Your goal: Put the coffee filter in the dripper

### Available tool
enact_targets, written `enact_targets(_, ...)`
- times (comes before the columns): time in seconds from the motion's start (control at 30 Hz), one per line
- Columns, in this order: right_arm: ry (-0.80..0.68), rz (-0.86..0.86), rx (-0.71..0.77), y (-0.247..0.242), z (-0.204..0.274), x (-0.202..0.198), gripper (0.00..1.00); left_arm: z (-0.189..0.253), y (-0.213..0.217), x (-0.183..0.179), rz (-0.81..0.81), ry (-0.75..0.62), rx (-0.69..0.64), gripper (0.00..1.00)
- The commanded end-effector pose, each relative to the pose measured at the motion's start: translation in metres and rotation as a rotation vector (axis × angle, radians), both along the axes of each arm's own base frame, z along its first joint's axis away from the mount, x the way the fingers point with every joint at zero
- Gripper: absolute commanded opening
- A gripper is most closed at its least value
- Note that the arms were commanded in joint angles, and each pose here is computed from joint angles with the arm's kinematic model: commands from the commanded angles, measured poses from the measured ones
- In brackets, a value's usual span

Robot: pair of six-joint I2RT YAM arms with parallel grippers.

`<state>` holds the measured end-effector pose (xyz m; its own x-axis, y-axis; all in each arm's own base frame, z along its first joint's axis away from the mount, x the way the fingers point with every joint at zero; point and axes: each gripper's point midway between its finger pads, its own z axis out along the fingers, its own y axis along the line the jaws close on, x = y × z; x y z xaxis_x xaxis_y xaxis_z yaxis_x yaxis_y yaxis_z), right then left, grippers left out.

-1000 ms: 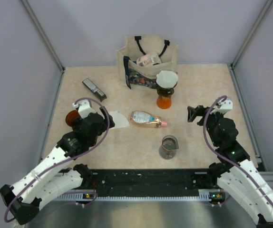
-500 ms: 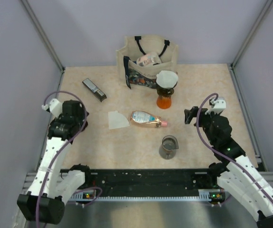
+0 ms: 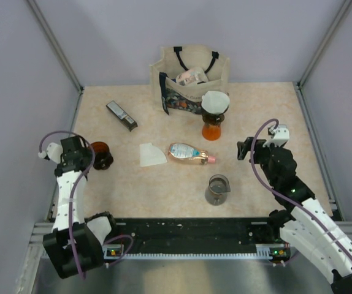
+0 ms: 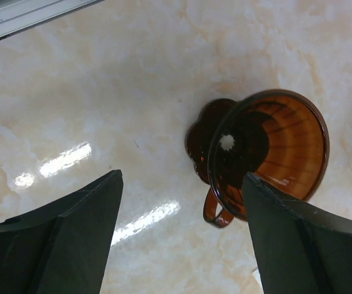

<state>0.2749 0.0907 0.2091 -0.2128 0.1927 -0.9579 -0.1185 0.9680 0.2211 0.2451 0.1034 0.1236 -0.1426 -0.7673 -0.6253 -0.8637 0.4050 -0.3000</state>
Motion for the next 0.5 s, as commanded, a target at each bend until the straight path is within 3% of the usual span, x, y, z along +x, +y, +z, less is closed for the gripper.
enact_targets(0.0, -0.016, -0.005, -0.012, 0.0, 0.007, 0.003, 0.97, -0.003, 0.01, 0.033, -0.045, -0.112, -0.021, 0.82)
enact_targets(0.47, -0.005, 0.0, -0.025, 0.001, 0.006, 0.004, 0.97, -0.032, 0.018, 0.054, -0.067, -0.076, -0.028, 0.61)
